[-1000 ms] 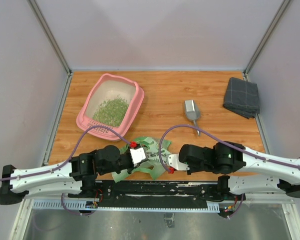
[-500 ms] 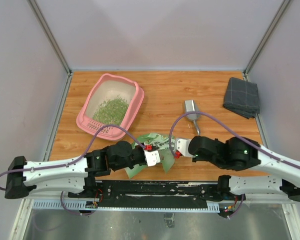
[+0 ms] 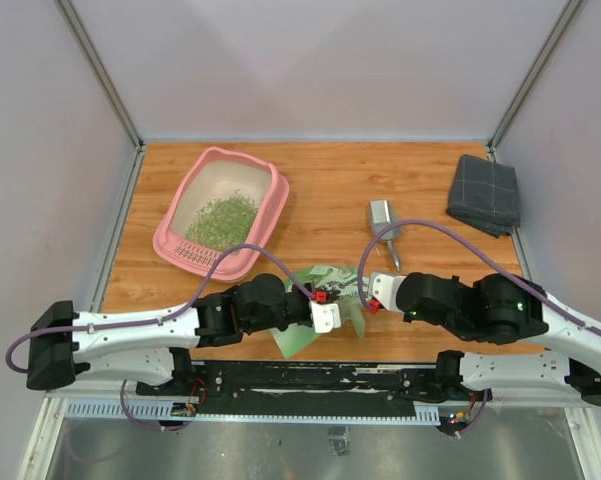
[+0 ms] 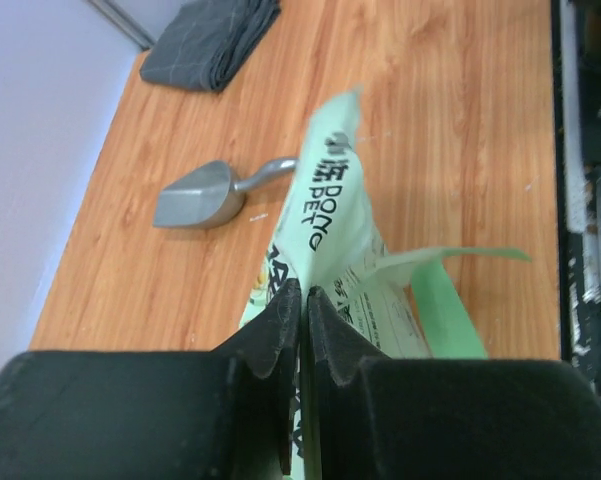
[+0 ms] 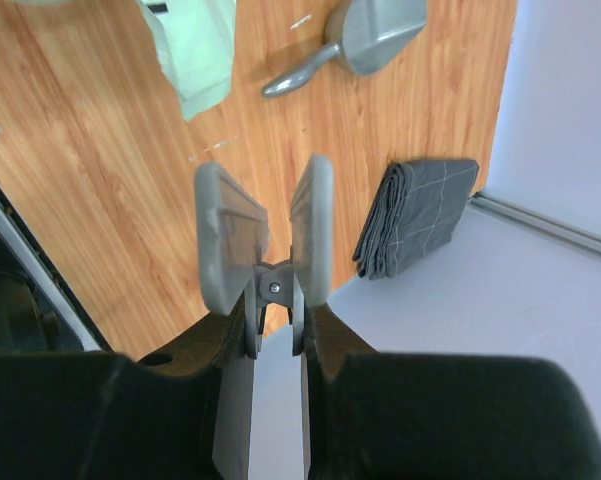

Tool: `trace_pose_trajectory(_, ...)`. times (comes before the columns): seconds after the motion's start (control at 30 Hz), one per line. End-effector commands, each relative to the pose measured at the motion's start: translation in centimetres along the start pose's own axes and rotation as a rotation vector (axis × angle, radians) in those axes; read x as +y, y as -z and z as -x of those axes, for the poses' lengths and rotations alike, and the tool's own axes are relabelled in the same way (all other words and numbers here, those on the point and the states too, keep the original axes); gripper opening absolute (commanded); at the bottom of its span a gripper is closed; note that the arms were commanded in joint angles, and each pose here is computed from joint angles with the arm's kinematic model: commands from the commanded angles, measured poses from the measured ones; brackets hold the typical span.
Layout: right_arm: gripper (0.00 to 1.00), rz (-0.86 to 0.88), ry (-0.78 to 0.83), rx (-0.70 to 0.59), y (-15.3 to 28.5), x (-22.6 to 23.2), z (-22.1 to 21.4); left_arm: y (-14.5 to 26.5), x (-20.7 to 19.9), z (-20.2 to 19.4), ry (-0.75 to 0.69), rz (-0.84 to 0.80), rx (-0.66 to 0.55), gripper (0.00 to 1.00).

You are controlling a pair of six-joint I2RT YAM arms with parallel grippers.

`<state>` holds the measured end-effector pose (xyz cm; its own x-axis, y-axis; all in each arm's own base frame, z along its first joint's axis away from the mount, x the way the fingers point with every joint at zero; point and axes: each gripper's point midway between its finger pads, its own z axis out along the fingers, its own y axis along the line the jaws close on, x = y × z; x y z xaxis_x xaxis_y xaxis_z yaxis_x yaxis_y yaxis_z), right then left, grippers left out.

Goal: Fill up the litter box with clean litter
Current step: Clamp the cat litter bag at the center of the board.

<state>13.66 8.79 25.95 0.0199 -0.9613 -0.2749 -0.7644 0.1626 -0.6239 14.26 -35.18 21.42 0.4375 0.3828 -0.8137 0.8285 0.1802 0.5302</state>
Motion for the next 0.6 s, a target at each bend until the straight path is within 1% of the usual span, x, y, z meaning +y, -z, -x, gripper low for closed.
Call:
trace_pose_trajectory(0.0, 0.01, 0.083, 0.087, 0.121, -0.9, 2.1, -2.3, 1.8, 2.3, 5.1, 0.123, 0.088, -0.218, 0.11)
trace_pose_trajectory(0.07, 0.01, 0.135, 0.118, 0.125, -1.7, 3.4, -2.4, 2.4, 1.6, 4.3, 0.145, 0.083, -0.224, 0.01)
trace_pose_trajectory(0.23, 0.01, 0.122, 0.109, 0.121, -3.4, 4.5, -2.3, 3.2, 1.4, 4.6, 0.169, 0.092, -0.273, 0.0)
trace_pose_trajectory(0.27, 0.01, 0.111, 0.1, 0.115, -3.6, 4.4, -2.2, 3.3, 1.5, 4.8, 0.174, 0.09, -0.279, 0.03)
trace_pose_trajectory(0.3, 0.01, 0.103, 0.094, 0.111, -3.8, 4.5, -2.3, 3.3, 1.4, 5.2, 0.183, 0.08, -0.289, 0.15)
trace_pose_trajectory(0.33, 0.01, 0.092, 0.09, 0.11, -4.0, 4.5, -2.5, 3.4, 1.1, 5.4, 0.195, 0.062, -0.297, 0.41)
trace_pose_trajectory(0.37, 0.01, 0.088, 0.084, 0.101, -4.0, 4.6, -2.5, 3.5, 0.6, 5.6, 0.211, 0.028, -0.299, 0.53)
trace_pose_trajectory(0.4, 0.01, 0.086, 0.077, 0.093, -4.0, 4.5, -2.5, 3.5, 0.0, 5.9, 0.239, -0.012, -0.295, 0.6)
trace_pose_trajectory(0.47, 0.01, 0.079, 0.065, 0.083, -3.9, 4.4, -2.5, 3.7, -1.1, 6.3, 0.323, -0.083, -0.261, 0.66)
trace_pose_trajectory(0.53, 0.01, 0.076, 0.062, 0.075, -3.7, 4.2, -2.4, 3.8, -2.4, 5.7, 0.407, -0.118, -0.207, 0.66)
trace_pose_trajectory(0.57, 0.01, 0.075, 0.06, 0.071, -3.6, 4.1, -2.3, 3.9, -3.3, 5.4, 0.422, -0.139, -0.182, 0.66)
